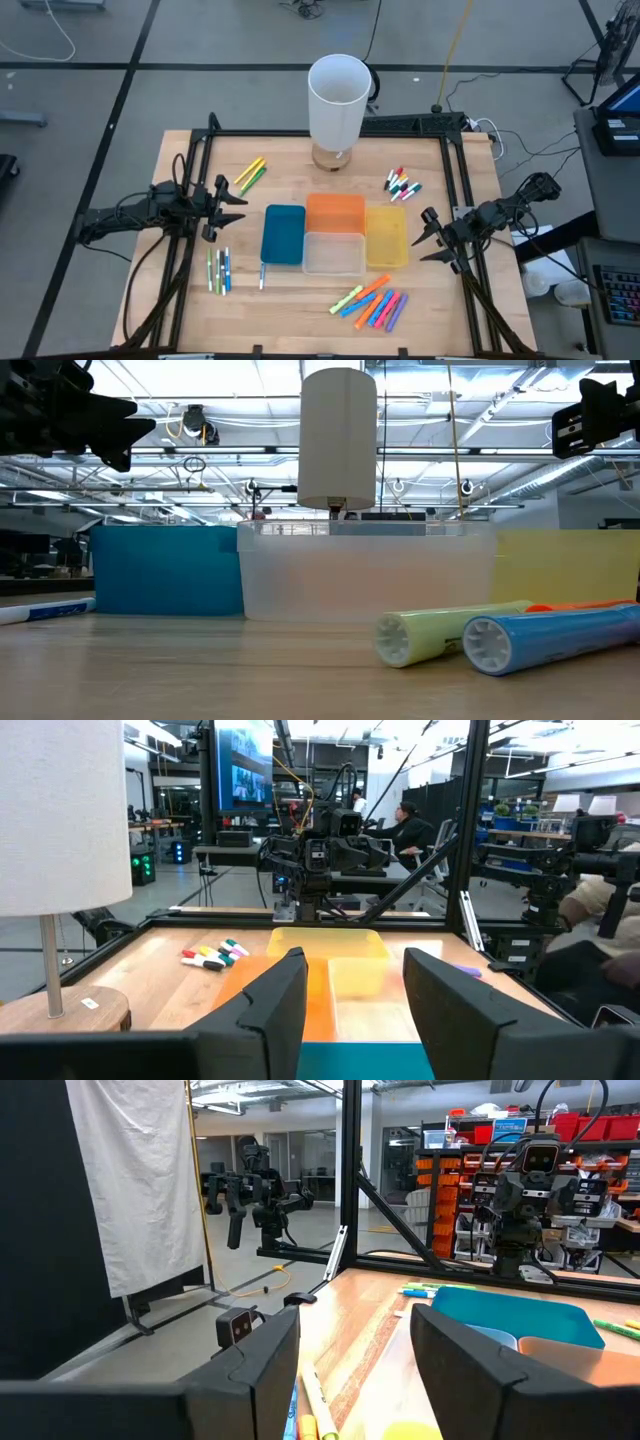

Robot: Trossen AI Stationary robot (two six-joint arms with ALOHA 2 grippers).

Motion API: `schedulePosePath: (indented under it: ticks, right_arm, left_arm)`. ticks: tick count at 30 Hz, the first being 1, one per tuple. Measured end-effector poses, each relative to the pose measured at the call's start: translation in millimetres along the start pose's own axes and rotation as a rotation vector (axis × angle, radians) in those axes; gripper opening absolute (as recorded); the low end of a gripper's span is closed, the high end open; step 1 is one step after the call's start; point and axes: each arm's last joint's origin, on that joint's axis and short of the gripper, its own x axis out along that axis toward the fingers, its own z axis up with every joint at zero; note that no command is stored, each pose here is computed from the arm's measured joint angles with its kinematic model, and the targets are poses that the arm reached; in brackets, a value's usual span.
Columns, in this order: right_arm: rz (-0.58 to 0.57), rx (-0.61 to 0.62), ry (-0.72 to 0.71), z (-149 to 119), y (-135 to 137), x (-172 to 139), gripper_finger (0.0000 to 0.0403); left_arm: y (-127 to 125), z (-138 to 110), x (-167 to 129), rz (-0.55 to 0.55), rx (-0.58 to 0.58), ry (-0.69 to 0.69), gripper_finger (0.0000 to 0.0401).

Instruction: Pick & Place Markers

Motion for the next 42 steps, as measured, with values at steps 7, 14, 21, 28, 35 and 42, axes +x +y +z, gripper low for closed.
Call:
schedulePosePath:
  ticks: [7, 14, 21, 28, 35, 42]
  right_arm:
    - [0.000, 0.000, 0.000, 0, 0, 0, 0.0181]
    - [0.000, 0.000, 0.000, 0, 0, 0, 0.0181]
    - [0.000, 0.000, 0.000, 0, 0, 0, 0.0181]
    - [0.000, 0.000, 0.000, 0, 0, 0, 0.0181]
    - [0.005, 0.108, 0.001, 0, 0, 0, 0.0181]
    - [0.019, 0.191, -0.149, 14, 0, -1, 0.0181]
  left_arm:
    - [0, 0, 0, 0.000, 0.000, 0.000, 0.0176]
    - [0, 0, 0, 0.000, 0.000, 0.000, 0.0191]
    - [0, 0, 0, 0.000, 0.000, 0.000, 0.0204]
    - [0, 0, 0, 0.000, 0.000, 0.000, 0.0194]
    - [0, 0, 0, 0.000, 0.000, 0.000, 0.0180]
    - [0, 0, 0, 0.000, 0.000, 0.000, 0.0170]
